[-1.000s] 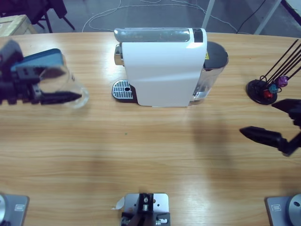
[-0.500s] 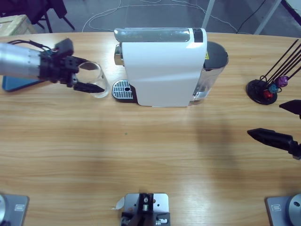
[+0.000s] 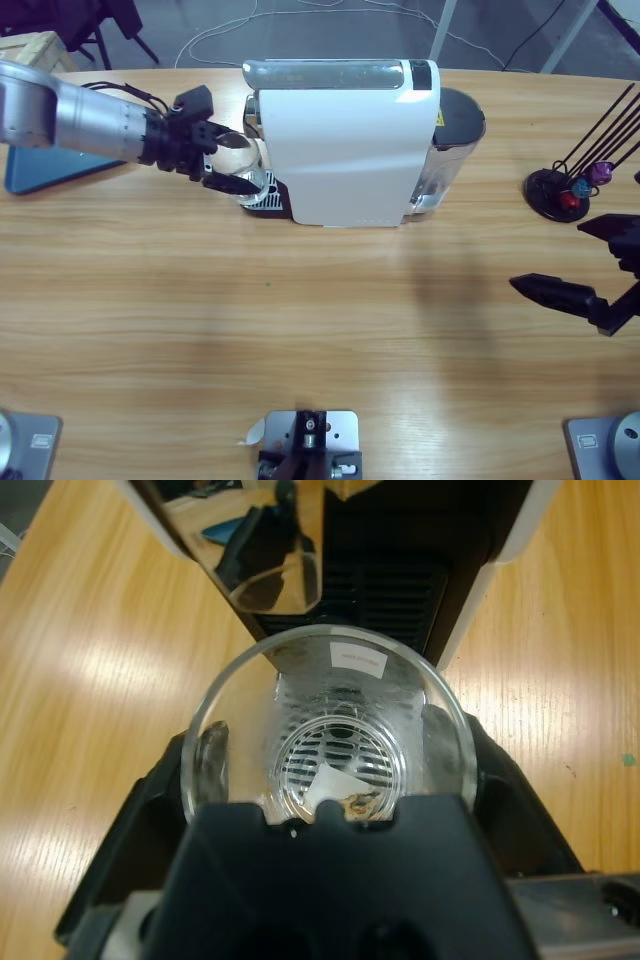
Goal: Pour coffee
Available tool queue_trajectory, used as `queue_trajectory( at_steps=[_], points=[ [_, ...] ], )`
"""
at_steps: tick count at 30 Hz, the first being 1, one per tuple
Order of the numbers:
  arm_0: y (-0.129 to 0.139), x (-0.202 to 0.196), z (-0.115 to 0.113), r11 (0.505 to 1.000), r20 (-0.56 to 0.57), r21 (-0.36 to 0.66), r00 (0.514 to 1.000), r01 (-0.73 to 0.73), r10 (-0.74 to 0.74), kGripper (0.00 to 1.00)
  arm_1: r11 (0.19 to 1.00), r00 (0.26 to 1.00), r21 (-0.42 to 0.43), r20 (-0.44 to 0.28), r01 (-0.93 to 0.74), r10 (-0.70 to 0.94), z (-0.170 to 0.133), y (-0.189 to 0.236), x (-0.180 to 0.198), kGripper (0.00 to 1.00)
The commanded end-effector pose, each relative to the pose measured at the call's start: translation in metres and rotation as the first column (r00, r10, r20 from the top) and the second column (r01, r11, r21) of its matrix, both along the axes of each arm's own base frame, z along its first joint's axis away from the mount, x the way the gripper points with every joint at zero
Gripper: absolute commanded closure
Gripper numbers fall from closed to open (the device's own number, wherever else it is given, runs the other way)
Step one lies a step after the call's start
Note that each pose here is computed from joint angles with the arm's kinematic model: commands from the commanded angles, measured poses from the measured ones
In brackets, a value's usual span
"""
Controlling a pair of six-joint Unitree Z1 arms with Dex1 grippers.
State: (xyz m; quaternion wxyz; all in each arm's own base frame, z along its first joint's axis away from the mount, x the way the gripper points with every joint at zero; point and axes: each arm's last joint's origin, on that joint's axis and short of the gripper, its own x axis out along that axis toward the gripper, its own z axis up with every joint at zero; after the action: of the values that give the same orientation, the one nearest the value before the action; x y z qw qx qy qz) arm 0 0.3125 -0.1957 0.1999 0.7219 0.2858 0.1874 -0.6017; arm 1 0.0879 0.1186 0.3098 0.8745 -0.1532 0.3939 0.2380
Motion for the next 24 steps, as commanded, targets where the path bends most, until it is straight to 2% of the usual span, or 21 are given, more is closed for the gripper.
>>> queue_trajectory(
  at_steps=[1, 7, 8, 9, 10, 13, 19, 24],
  points=[
    [-0.025, 0.012, -0.019, 0.999, -0.051, 0.045, 0.998, -0.029, 0.031, 1.000, 1.000, 1.000, -0.025, 0.009, -0.007, 0.007, -0.007, 0.003, 0.001, 0.000],
    [-0.026, 0.009, -0.018, 0.999, -0.060, 0.039, 0.998, -0.019, 0.022, 1.000, 1.000, 1.000, -0.025, 0.010, -0.006, 0.006, -0.008, 0.003, 0.001, 0.000],
    [-0.026, 0.009, -0.018, 0.999, -0.069, 0.038, 0.997, -0.031, 0.034, 0.915, 1.000, 1.000, -0.025, 0.009, -0.005, 0.006, -0.008, 0.003, 0.001, 0.000],
    [-0.025, 0.008, -0.018, 0.998, -0.077, 0.040, 0.996, -0.041, 0.044, 0.274, 1.000, 1.000, -0.025, 0.008, -0.006, 0.007, -0.008, 0.003, 0.001, 0.000],
    [-0.024, 0.006, -0.019, 0.998, -0.079, 0.043, 0.996, -0.040, 0.043, 0.059, 1.000, 1.000, -0.027, 0.007, -0.006, 0.006, -0.009, 0.003, 0.001, 0.000],
    [-0.018, 0.000, -0.014, 0.997, -0.077, 0.045, 0.995, -0.055, 0.059, 0.000, 1.000, 1.000, -0.029, 0.005, -0.007, 0.007, -0.010, 0.003, 0.001, 0.000],
    [-0.005, -0.001, -0.004, 0.994, -0.075, 0.029, 0.992, -0.101, 0.103, 0.000, 1.000, 1.000, -0.028, 0.005, -0.007, 0.007, -0.010, 0.003, 0.001, 0.000],
    [0.013, -0.012, 0.036, 0.990, -0.004, -0.041, 0.991, -0.133, 0.133, 0.000, 1.000, 1.000, -0.024, 0.007, -0.007, 0.007, -0.011, 0.003, 0.001, 0.000]
  ],
)
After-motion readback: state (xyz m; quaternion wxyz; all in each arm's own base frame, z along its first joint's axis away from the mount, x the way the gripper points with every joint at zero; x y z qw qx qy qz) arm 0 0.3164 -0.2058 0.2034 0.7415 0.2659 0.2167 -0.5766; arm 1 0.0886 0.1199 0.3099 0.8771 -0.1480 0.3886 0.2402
